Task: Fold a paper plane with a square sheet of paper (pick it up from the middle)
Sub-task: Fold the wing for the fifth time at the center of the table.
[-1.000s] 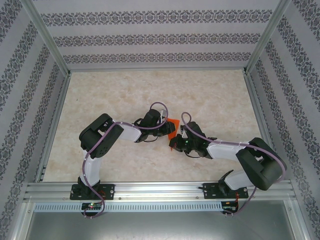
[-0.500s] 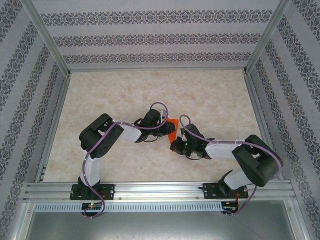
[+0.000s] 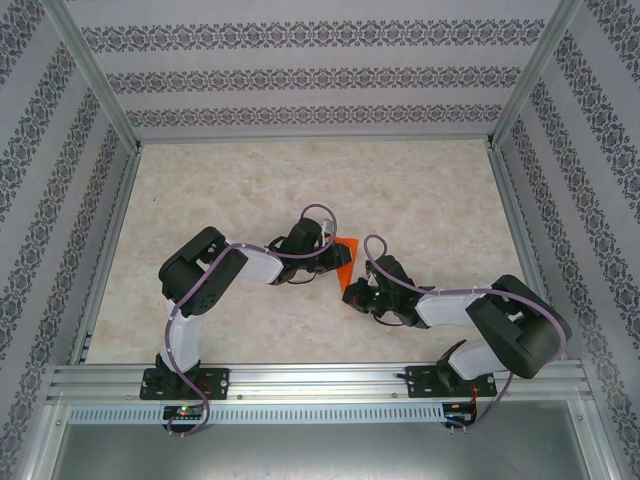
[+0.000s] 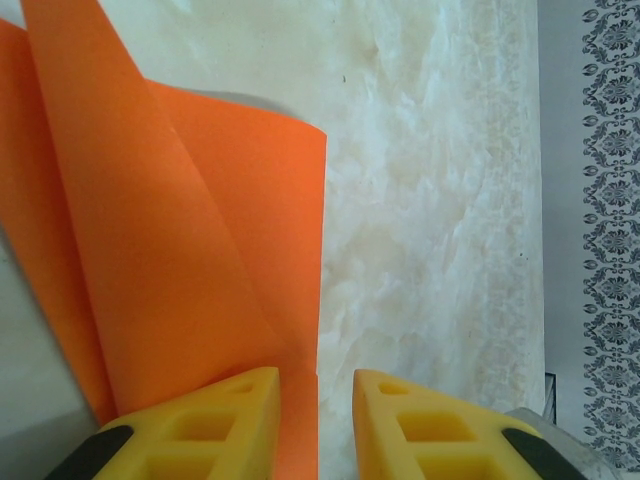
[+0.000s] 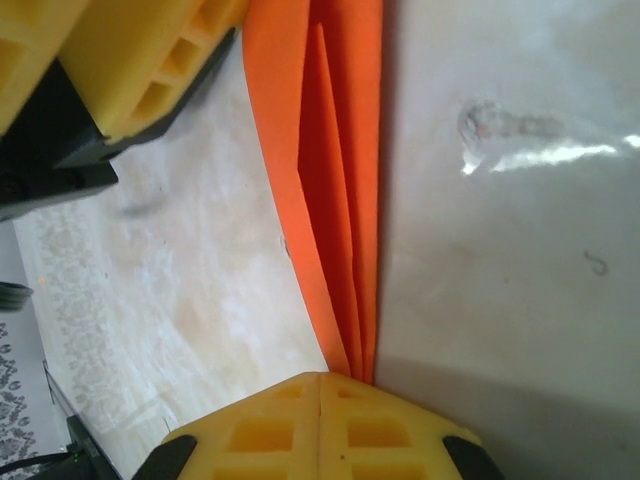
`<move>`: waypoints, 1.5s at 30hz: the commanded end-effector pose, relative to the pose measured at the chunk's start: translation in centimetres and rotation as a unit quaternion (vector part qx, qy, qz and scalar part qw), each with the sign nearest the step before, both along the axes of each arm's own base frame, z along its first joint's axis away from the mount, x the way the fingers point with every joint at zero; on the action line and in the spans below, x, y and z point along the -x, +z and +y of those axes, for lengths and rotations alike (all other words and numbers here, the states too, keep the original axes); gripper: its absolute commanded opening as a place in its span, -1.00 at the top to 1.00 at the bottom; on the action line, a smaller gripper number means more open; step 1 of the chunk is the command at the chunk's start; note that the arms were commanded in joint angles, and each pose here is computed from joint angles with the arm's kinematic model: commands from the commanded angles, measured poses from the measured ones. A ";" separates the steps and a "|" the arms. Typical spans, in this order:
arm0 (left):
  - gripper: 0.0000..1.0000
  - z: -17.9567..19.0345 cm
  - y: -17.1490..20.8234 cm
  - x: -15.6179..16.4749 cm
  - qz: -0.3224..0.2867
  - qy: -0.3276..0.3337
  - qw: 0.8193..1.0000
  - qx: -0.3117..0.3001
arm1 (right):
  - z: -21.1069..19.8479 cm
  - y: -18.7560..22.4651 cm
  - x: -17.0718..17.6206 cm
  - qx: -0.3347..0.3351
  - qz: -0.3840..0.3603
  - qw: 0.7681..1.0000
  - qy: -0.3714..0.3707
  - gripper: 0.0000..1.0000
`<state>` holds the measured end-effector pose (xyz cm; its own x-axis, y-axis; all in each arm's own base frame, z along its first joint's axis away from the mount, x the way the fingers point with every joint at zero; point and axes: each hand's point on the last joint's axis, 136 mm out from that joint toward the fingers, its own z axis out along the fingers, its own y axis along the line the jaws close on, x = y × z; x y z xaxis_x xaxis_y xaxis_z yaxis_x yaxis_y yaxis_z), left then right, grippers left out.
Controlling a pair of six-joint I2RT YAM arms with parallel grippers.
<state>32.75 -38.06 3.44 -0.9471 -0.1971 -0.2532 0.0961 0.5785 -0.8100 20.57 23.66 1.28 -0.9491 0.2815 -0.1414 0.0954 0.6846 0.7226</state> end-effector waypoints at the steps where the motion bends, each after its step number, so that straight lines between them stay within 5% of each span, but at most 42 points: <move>1: 0.46 1.9 -4.6 1.1 0.053 0.008 0.997 -0.059 | -2.3 -3.0 3.3 0.045 0.064 0.997 0.000 1.00; 10: 0.46 1.8 -4.8 1.2 0.056 0.006 0.997 -0.060 | -2.7 -3.7 4.4 0.040 0.093 0.995 0.009 1.00; 18: 0.46 1.7 -4.6 1.1 0.056 0.005 0.997 -0.057 | -0.1 4.1 -1.0 -0.015 -0.028 0.999 0.013 1.00; 23: 0.46 1.4 -4.4 1.0 0.055 0.003 0.997 -0.054 | 1.2 5.4 -3.5 -0.034 -0.051 0.998 0.007 0.99; 31: 0.46 1.4 -4.2 1.0 0.055 0.002 0.997 -0.052 | 0.3 1.2 -4.4 0.016 -0.016 1.000 -0.015 1.00; 45: 0.34 1.7 -0.5 -1.4 -0.003 0.000 0.999 -0.039 | -3.5 -4.9 0.7 0.050 0.074 0.996 -0.016 1.00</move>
